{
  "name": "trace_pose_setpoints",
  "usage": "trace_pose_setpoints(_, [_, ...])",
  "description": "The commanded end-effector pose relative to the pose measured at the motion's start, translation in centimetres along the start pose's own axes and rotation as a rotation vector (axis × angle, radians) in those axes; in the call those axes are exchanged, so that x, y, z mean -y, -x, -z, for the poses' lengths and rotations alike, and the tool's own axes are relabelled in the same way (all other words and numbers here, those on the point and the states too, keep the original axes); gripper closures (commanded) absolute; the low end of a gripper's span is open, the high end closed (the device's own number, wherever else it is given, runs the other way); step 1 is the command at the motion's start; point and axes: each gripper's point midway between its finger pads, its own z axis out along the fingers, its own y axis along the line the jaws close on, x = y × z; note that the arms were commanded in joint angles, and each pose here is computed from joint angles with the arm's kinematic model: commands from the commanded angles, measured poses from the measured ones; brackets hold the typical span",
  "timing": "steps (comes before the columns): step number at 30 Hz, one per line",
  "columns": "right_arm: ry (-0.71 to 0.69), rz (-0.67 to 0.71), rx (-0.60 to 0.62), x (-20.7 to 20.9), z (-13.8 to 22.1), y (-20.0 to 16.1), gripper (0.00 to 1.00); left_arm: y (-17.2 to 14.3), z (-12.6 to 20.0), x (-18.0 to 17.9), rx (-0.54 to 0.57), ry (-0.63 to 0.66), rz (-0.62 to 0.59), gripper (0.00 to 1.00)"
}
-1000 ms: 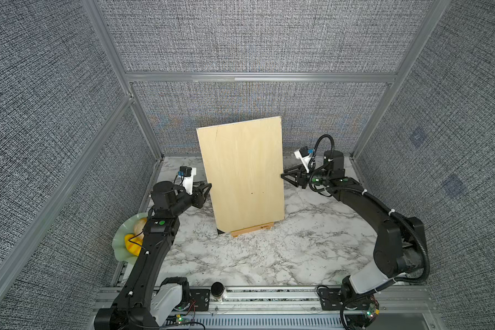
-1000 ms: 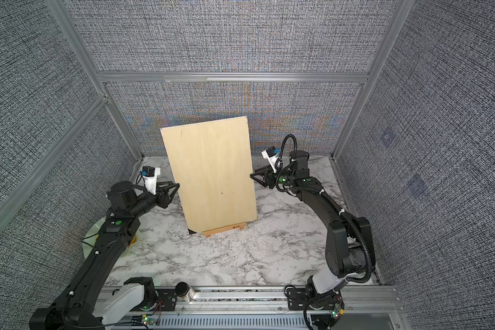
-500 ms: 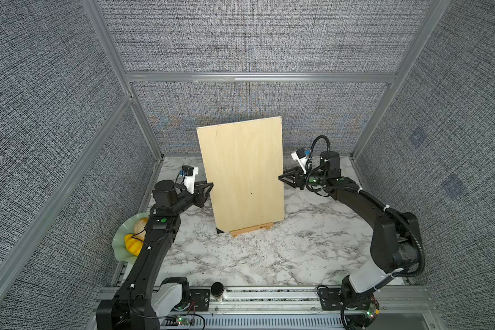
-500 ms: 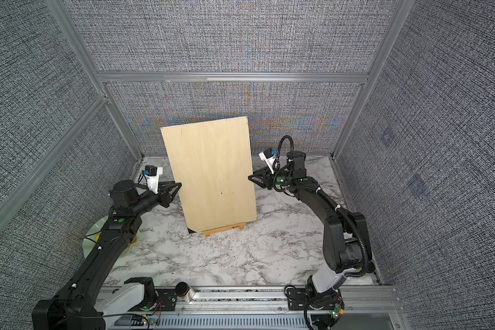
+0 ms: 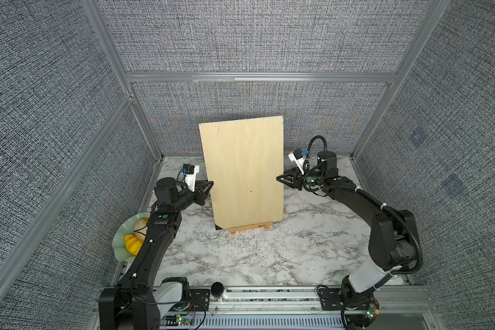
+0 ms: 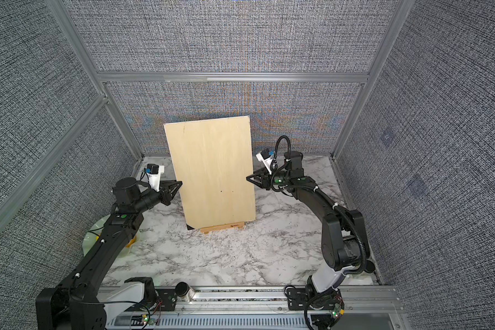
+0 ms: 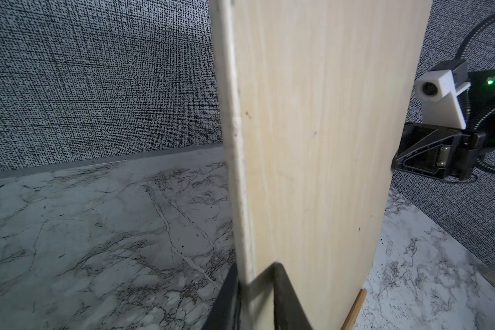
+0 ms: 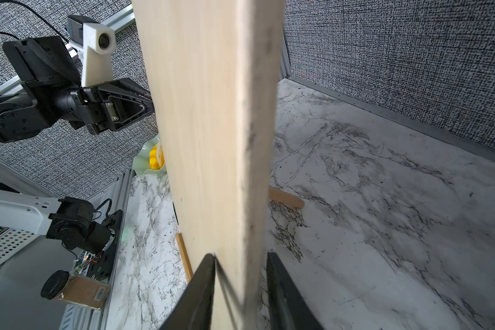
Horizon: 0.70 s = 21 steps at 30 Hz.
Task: Disassemble the easel
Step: Adjust the easel at the center of the board.
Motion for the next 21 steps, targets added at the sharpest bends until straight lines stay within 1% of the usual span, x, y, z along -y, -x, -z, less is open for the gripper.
trace_pose_setpoints(1, [0.005,0.024,-0.002,-0.4,0.1,0.1,0.69,-0.7,-0.4,-0.4,-0.029,0.005,0.008,0.81])
trace_pose_setpoints(10, [-0.06,0.041,-0.032,-0.5,0.9,-0.6,0.73,-1.2,-1.3,0.2,-0.049,-0.076,0.01,0.83])
trace_pose_setpoints(21, [-0.141,0.046,-0.048,-0.5,2.3,-1.8,0.76,-2.2,-2.2,1.0,-0.073,-0.174,0.039,0.84])
